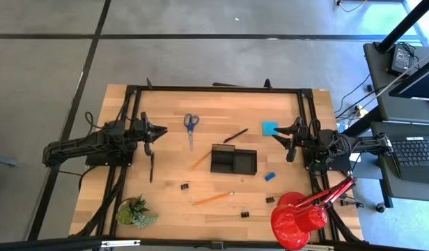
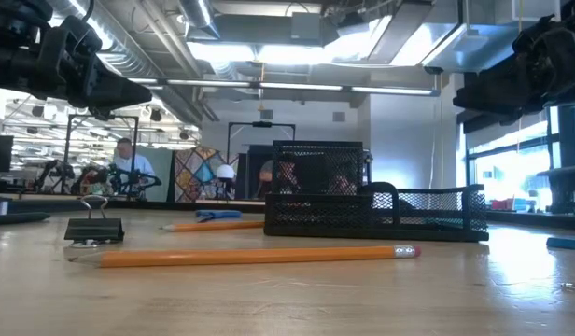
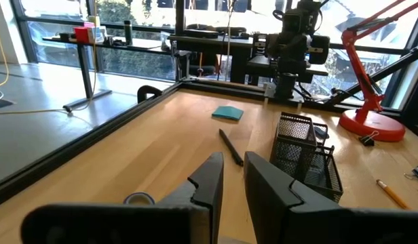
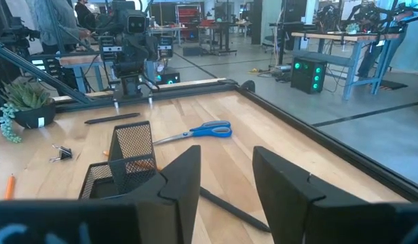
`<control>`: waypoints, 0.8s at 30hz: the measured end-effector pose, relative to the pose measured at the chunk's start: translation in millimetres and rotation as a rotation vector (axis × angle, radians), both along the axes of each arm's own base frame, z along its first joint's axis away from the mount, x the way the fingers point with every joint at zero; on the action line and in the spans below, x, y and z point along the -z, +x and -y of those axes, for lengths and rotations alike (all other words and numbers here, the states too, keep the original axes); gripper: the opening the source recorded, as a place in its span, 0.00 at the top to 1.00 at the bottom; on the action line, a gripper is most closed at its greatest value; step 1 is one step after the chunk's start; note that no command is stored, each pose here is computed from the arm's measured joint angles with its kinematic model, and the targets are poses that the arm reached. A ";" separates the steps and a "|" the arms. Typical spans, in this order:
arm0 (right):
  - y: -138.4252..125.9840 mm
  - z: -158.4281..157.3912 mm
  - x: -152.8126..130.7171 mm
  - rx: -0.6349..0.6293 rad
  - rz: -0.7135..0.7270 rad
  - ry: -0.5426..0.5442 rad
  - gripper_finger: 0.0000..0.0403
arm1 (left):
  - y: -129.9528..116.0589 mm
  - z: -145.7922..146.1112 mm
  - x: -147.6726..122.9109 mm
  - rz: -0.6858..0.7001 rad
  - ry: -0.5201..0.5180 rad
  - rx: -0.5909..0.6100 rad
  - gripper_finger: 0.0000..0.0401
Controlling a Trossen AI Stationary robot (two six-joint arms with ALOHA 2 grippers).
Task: Pick and place office supplies into organizer
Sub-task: Put the left black pen into the black desk organizer
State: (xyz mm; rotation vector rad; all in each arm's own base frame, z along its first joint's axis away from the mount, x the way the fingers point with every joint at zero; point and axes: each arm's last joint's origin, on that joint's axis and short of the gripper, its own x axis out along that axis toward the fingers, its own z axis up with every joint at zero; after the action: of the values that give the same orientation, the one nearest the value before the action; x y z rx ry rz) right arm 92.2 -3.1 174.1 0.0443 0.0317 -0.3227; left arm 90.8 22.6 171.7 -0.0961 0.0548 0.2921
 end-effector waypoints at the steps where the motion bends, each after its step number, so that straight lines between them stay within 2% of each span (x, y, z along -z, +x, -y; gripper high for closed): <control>1: 0.0 0.0 0.0 0.000 -0.002 -0.007 0.66 | 0.0 0.0 -0.1 0.000 0.000 0.000 0.86; 18: 0.0 0.0 0.0 -0.001 -0.013 -0.037 0.66 | -1.3 -3.8 -0.9 0.007 0.011 -0.139 0.86; 24: 0.0 0.0 0.0 -0.001 -0.013 -0.039 0.64 | -1.5 -4.1 -1.0 0.003 0.022 -0.149 0.86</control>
State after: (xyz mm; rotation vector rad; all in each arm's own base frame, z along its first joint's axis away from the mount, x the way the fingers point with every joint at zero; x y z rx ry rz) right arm 92.2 -3.1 174.1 0.0036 0.0383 -0.3220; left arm 89.4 26.7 172.7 -0.0788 0.0413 0.4408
